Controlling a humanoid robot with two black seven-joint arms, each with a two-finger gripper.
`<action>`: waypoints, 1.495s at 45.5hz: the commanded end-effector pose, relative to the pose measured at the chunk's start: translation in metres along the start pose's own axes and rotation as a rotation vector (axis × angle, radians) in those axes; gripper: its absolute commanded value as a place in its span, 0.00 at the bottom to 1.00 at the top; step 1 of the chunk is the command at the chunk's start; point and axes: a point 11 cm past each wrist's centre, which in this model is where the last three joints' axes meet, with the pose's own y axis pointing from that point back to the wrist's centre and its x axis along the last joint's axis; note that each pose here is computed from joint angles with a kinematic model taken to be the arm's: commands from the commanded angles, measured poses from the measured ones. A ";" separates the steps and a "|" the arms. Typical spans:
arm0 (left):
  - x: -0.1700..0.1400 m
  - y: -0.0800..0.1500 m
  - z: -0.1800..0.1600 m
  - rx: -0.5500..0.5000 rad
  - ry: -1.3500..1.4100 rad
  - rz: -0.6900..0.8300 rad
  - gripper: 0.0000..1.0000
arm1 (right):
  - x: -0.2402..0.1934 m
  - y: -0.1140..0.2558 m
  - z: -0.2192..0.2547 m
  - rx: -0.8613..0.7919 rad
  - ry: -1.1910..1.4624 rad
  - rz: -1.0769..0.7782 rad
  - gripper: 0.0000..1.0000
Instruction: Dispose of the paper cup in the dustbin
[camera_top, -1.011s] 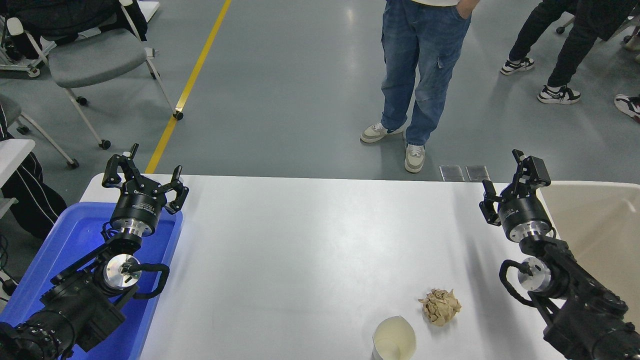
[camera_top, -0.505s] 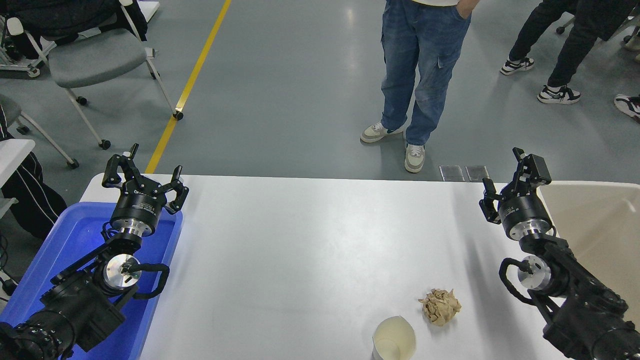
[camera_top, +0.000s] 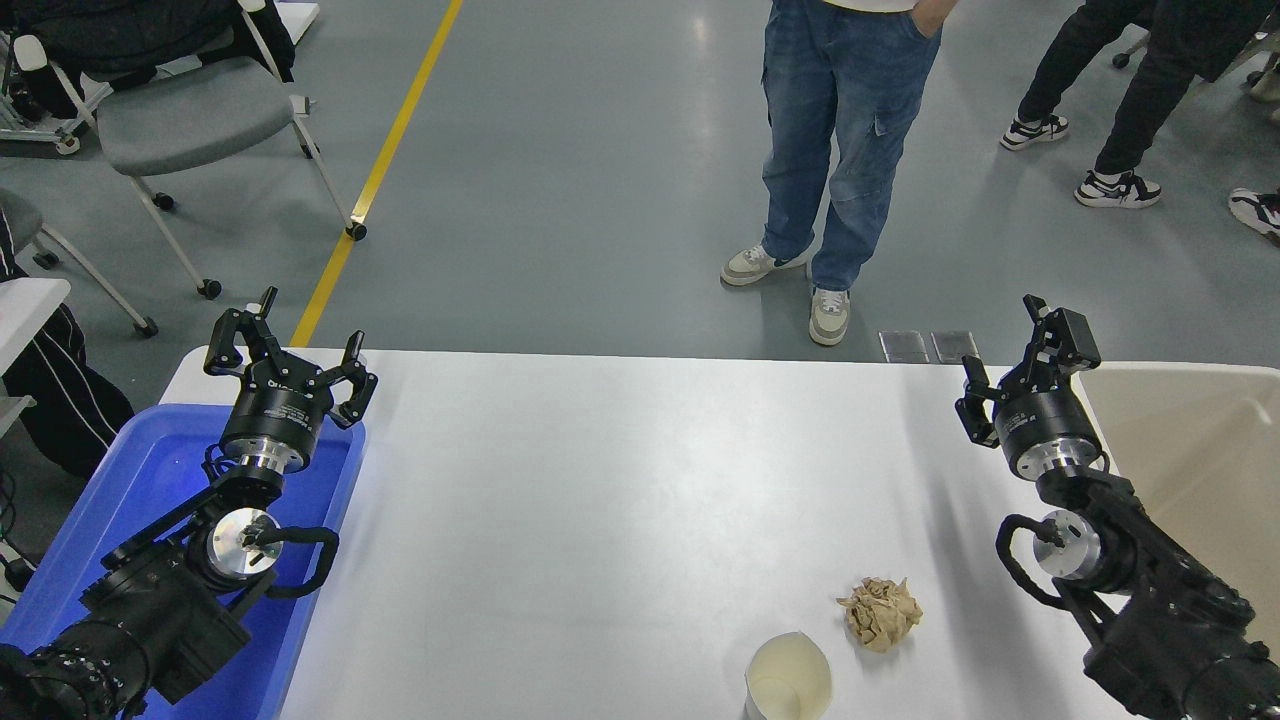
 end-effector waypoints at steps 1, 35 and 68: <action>0.000 0.000 0.000 0.000 0.000 0.000 1.00 | -0.007 -0.005 -0.012 -0.065 -0.009 -0.033 1.00; 0.000 0.000 0.000 0.000 0.000 0.000 1.00 | -0.056 0.073 -0.058 -0.154 0.795 -0.573 1.00; 0.000 0.000 0.000 0.000 0.000 0.000 1.00 | -0.169 0.095 -0.040 -0.117 1.871 -1.363 1.00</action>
